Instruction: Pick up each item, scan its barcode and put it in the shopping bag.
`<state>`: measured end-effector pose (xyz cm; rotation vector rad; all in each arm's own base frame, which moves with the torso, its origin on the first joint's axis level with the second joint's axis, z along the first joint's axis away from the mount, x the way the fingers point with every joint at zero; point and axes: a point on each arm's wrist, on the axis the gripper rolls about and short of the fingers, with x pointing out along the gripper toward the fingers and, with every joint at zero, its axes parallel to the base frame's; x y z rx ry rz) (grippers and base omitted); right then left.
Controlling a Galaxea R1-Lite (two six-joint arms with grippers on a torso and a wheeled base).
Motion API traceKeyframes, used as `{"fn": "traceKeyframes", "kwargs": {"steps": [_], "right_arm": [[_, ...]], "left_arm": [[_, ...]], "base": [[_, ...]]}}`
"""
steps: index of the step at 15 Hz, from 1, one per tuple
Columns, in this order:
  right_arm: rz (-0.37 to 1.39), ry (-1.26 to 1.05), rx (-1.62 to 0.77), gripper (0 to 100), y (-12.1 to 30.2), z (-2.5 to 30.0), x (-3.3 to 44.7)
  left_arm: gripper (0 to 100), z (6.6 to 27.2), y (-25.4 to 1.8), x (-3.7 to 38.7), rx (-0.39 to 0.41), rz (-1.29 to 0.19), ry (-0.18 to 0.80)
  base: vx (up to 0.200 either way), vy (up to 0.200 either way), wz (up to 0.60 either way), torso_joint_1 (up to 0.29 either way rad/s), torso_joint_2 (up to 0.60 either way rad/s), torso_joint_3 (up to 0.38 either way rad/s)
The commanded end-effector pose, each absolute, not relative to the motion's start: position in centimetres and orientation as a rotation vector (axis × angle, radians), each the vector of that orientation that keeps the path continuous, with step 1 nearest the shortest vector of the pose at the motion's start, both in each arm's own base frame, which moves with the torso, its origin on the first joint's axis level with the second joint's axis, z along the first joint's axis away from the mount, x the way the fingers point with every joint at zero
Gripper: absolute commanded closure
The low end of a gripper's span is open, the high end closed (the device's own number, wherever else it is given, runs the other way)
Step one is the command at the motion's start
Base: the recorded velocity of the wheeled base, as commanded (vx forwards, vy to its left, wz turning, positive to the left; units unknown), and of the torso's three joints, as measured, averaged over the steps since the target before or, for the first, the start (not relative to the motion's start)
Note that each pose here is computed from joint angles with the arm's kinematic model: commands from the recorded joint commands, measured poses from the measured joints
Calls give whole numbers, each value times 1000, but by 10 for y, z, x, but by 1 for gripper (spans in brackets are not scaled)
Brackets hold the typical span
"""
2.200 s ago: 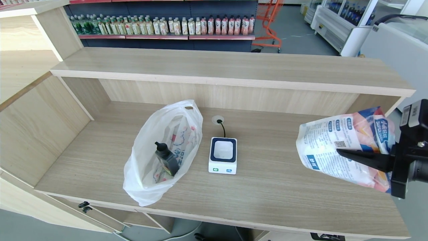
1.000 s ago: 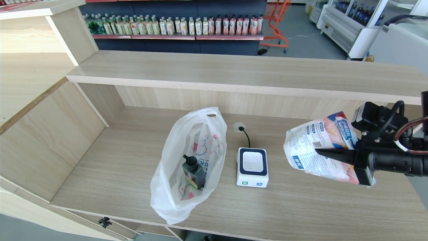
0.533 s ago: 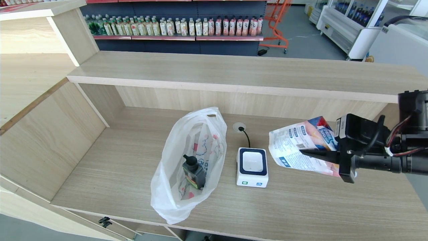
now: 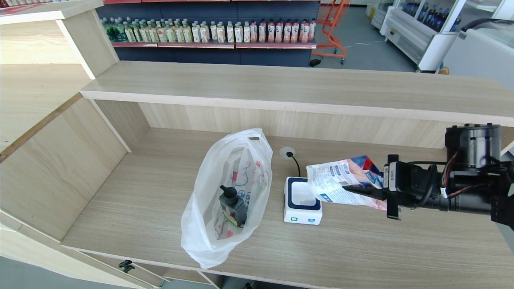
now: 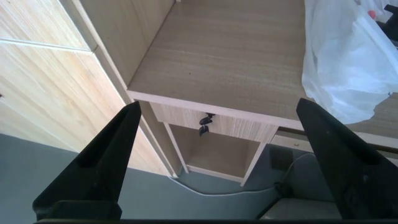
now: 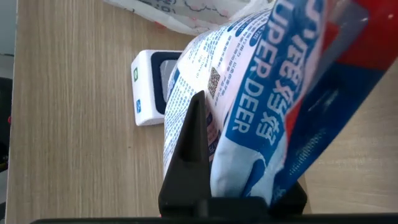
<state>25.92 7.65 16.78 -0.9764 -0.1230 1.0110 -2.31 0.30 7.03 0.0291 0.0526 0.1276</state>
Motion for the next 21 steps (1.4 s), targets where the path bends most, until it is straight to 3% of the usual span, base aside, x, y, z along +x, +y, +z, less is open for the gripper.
{"fn": "traceKeyframes", "kwargs": {"steps": [1,9,17,21], "right_arm": [[1053,-64,-953,100,78,148,265],[1059,-40,-927,100,80,118,286],[1013,-94,-804,100,96,150,308],[1022,-73,-798,100,98,142,312]], "left_arm": [[0,70,3,-23,29,128,52],[0,70,3,-23,29,128,52],[0,70,3,-23,29,128,52],[0,70,3,-23,29,128,52]], "base": [[0,0,0,0,0,0],[0,0,0,0,0,0],[0,0,0,0,0,0],[0,0,0,0,0,0]]}}
